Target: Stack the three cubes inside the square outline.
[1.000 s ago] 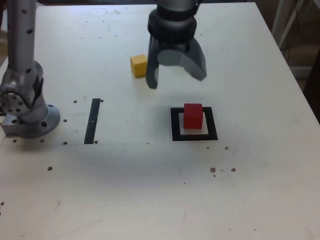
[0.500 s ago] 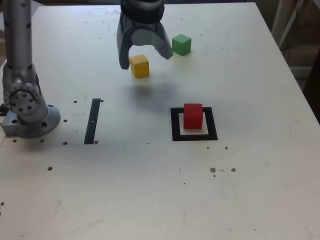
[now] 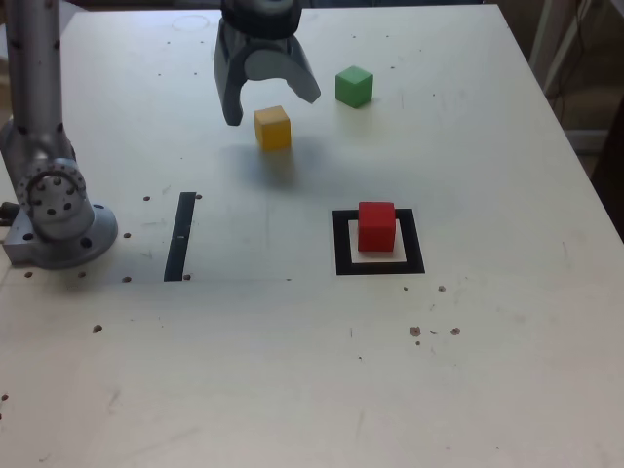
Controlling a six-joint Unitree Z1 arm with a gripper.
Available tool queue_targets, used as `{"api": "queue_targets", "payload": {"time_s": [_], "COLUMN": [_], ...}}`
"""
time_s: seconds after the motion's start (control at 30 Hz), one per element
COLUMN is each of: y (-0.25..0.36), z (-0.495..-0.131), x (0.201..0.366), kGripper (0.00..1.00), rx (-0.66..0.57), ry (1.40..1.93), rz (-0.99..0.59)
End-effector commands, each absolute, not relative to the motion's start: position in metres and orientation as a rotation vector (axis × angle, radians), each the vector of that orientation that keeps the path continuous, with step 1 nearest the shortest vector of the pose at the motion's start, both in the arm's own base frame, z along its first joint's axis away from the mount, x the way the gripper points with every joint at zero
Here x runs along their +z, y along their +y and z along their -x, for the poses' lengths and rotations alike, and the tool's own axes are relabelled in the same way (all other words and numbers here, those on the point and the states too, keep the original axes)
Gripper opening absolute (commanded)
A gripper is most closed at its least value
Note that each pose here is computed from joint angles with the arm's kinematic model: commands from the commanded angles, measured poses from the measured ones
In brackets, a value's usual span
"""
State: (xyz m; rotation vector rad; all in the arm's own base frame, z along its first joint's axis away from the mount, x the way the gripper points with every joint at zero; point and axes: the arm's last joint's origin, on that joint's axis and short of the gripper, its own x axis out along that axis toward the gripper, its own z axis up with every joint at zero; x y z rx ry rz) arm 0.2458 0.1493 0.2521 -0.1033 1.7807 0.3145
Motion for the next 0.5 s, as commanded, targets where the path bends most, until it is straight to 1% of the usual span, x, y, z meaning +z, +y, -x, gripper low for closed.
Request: {"api": "queue_targets", "payload": {"time_s": [0.0,0.1,0.27,0.47], "y": [0.155,0.159,0.165,0.169], "z": [-0.246,-0.247,-0.248,-0.252], "x": [0.243,0.235,0.226,0.211], "kGripper": [0.98,0.97,0.95,0.93], "rx": [0.314,0.314,0.325,0.323], "ry": [1.805,1.819,1.820,1.838], "rz": [0.114,0.120,0.116,0.125]}}
